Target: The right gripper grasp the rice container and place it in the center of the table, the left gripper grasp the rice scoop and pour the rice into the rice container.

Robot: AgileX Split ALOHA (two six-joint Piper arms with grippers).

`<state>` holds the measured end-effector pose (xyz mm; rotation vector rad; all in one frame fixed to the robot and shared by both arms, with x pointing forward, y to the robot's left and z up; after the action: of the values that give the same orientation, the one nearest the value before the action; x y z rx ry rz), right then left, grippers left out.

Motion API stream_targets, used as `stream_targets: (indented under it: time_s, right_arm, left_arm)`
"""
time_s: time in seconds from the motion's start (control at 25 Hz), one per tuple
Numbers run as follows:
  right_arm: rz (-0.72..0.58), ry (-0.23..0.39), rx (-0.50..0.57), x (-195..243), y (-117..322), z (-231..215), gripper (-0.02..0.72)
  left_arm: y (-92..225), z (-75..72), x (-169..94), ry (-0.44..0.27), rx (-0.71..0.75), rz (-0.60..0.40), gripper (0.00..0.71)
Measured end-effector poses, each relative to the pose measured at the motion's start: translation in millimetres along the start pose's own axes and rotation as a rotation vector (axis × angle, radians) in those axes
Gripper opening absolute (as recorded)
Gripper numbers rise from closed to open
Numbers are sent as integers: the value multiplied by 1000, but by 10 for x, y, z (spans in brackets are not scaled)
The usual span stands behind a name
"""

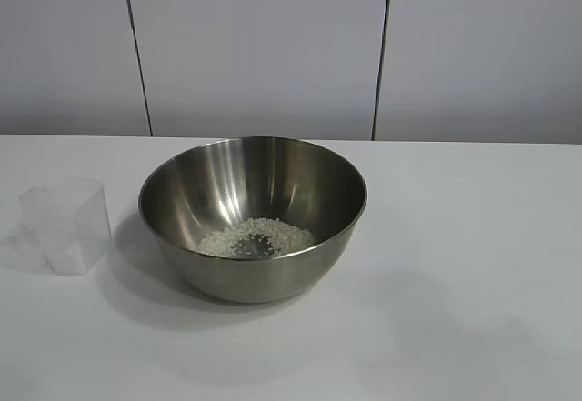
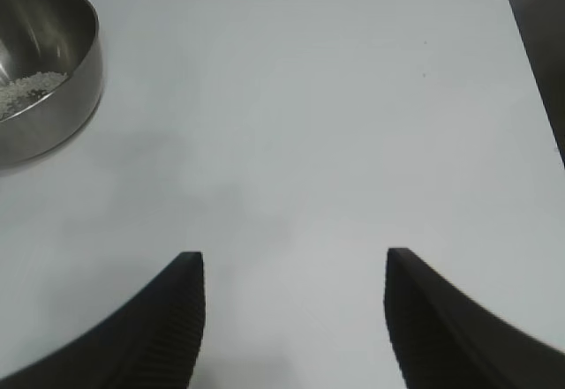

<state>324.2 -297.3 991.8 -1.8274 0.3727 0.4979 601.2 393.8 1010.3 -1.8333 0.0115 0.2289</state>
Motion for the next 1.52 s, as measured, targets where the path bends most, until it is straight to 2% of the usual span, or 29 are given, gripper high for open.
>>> stream_targets:
  time_s: [0.12,0.24,0.4,0.52,0.68,0.88,1.04,1.2,1.4,1.52]
  right_arm:
    - [-1,0,2,0,-2,-1,408]
    - [0,0,2,0,0,0,408]
    - [0,0,2,0,0,0,408]
    - [0,0,3,0,0,0,408]
    - [0,0,3,0,0,0,408]
    - [0,0,3,0,0,0,408]
    - [0,0,3,0,0,0,408]
    - [0,0,3,0,0,0,408]
    - [0,0,3,0,0,0,408]
    - [0,0,3,0,0,0,408]
  left_arm:
    - [-430,-336,-384,29,39,-90,402]
    - [-694,-605,-826,47,71,-146,402]
    - [-768,-802,-1427,58,76,-142,403]
    - [-620,-813,-1807,64,94,-70,404]
    - [-171,-705,-2225,81,127,137,404]
    - [367,-582,-2642,99,119,386,404]
    - [653,-553,-2888,121,105,523,404]
    - [755,-520,-2986,122,105,566,404]
    - [943,-465,-2977,112,109,601,404]
    - [940,-467,-2977,115,113,595,404]
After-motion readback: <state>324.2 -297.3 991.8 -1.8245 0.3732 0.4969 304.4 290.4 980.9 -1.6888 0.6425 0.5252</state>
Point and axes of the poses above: a point on each arm's last joint axis where the gripper is mounted, x pointing out along that axis toward the gripper, z along the wrist's bending axis when the last joint is at zero, y = z × x, the point moved 10 cm from there along x, pointing out along that axis toward the gripper, and after that the axes turned 14 degrees about -x, right-handed, at the moved point
